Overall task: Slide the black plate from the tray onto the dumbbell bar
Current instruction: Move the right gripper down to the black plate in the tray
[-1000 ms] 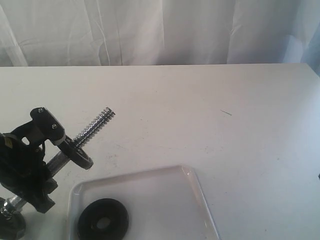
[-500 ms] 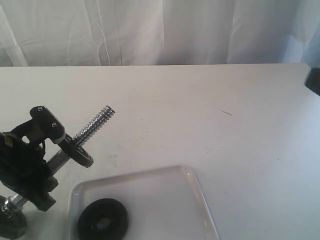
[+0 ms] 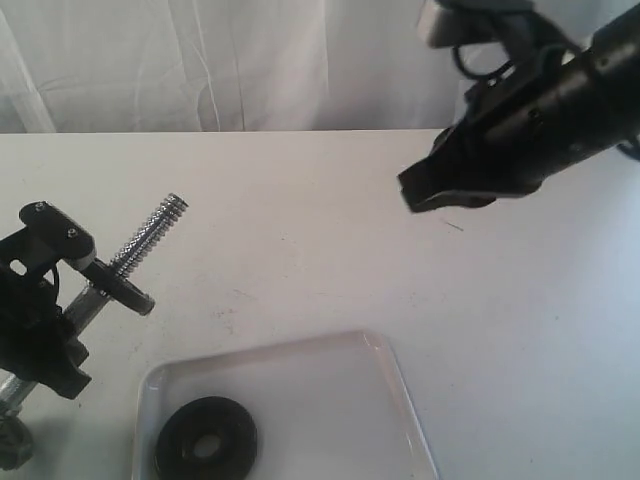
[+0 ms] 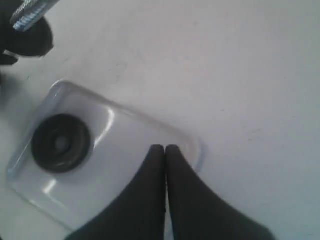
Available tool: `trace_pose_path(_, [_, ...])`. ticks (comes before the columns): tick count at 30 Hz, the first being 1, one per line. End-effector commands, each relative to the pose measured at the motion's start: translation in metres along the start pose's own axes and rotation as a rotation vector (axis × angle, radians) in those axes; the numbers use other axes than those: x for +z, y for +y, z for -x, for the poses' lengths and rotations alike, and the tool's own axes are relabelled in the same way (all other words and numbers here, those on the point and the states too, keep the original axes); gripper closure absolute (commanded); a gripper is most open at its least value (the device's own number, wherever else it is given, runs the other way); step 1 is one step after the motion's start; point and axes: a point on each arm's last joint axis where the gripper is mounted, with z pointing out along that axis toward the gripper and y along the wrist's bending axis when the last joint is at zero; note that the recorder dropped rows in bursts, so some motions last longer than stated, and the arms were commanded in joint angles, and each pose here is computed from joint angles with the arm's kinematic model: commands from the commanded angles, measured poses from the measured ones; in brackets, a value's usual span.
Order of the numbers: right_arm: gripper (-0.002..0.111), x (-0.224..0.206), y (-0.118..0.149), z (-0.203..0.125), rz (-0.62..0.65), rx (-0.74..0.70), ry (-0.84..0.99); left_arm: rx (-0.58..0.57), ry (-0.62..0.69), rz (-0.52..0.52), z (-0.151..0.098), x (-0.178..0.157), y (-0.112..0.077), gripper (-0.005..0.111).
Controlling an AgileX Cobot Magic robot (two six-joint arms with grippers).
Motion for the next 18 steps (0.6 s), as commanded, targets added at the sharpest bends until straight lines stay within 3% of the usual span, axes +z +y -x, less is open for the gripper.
trace_pose_path(1, [0.077,0.033,0.028,0.003,0.185,-0.14,0.056,-0.026,-0.146,0.061,0.016,-0.016,0.006,0.107])
trace_pose_path(5, [0.024,0.055,0.039,0.002,0.28,-0.192,0.081,-0.026,-0.142,0.059,0.016,-0.016,0.006,0.107])
trace_pose_path(7, [0.004,0.065,0.043,-0.001,0.307,-0.198,0.121,-0.026,-0.142,0.059,0.016,-0.016,0.006,0.107])
trace_pose_path(18, [0.003,0.116,0.076,-0.015,0.397,-0.226,0.286,-0.026,-0.145,0.061,0.016,-0.016,0.006,0.107])
